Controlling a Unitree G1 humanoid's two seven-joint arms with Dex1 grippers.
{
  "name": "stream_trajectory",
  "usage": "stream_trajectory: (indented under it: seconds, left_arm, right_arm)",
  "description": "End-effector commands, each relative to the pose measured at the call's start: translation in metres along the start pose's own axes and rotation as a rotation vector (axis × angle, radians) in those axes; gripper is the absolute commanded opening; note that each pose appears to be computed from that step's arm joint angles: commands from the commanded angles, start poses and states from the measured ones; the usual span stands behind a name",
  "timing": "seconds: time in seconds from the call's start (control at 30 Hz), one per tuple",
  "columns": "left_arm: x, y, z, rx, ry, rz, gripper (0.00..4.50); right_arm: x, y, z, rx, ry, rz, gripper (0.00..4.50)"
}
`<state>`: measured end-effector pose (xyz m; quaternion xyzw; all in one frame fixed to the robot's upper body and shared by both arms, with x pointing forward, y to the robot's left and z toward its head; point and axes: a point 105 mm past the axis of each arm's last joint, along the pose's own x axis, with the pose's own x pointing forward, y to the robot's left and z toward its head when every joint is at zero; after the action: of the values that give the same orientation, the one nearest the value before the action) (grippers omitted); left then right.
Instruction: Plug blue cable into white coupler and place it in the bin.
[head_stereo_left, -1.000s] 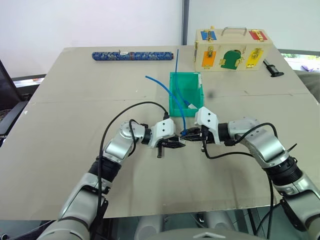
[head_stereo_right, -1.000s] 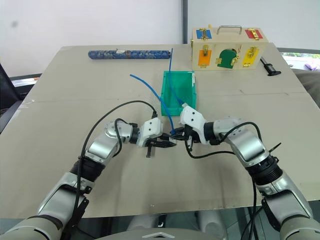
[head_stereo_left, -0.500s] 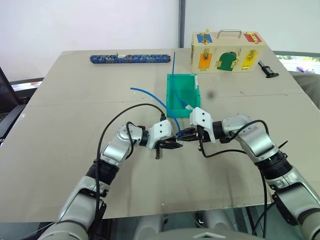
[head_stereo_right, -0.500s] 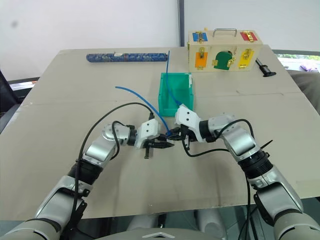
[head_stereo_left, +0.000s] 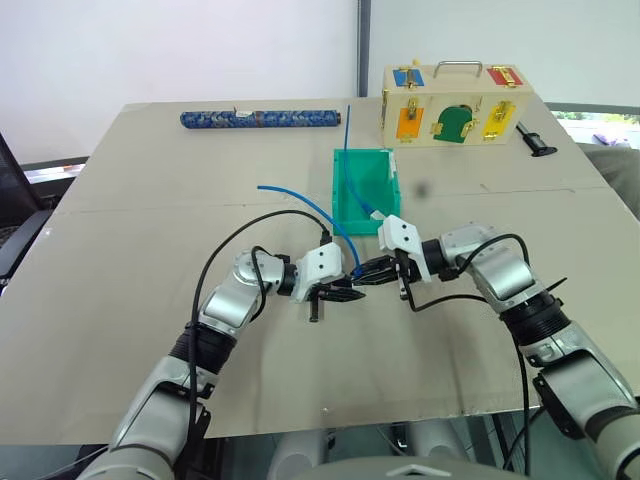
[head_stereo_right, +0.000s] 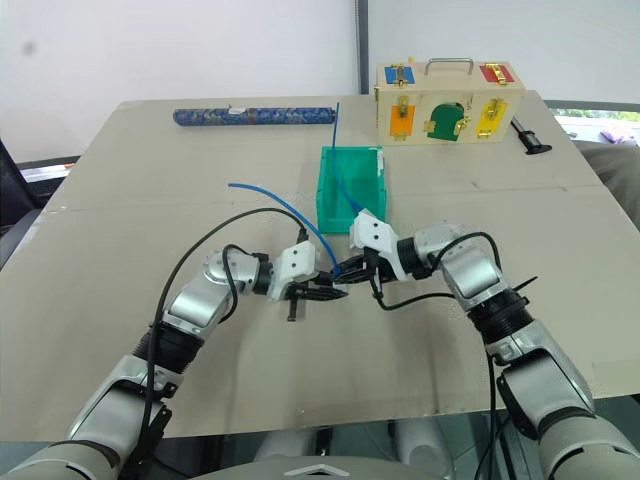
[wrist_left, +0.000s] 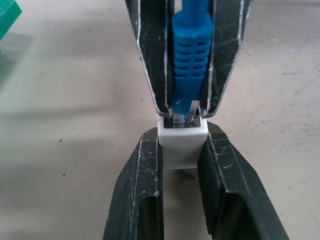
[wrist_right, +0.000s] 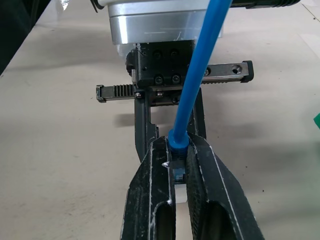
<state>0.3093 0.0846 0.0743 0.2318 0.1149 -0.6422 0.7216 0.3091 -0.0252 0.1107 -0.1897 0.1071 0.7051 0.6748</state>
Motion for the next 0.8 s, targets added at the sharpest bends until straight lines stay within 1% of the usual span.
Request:
stream_trajectory:
  seconds: [0.03, 0.23, 0.5, 0.63, 0.8]
  left_arm:
    - [0.002, -0.002, 0.013, 0.041, -0.026, -0.019, 0.35]
    - [0.002, -0.003, 0.013, 0.038, -0.025, -0.015, 0.35]
    - [0.004, -0.004, 0.014, 0.047, -0.033, -0.021, 0.35]
    - [0.007, -0.005, 0.016, 0.078, -0.03, -0.029, 0.35]
    - [0.008, -0.006, 0.015, 0.098, -0.024, -0.031, 0.35]
  right_arm:
    - [0.019, 0.028, -0.053, 0.119, 0.141, 0.112, 0.0]
    - [0.017, 0.048, -0.084, 0.201, 0.193, 0.142, 0.0]
    - [0.008, 0.042, -0.086, 0.24, 0.181, 0.091, 0.0]
    - [0.009, 0.047, -0.091, 0.283, 0.216, 0.134, 0.0]
    - [0.019, 0.047, -0.095, 0.297, 0.262, 0.157, 0.0]
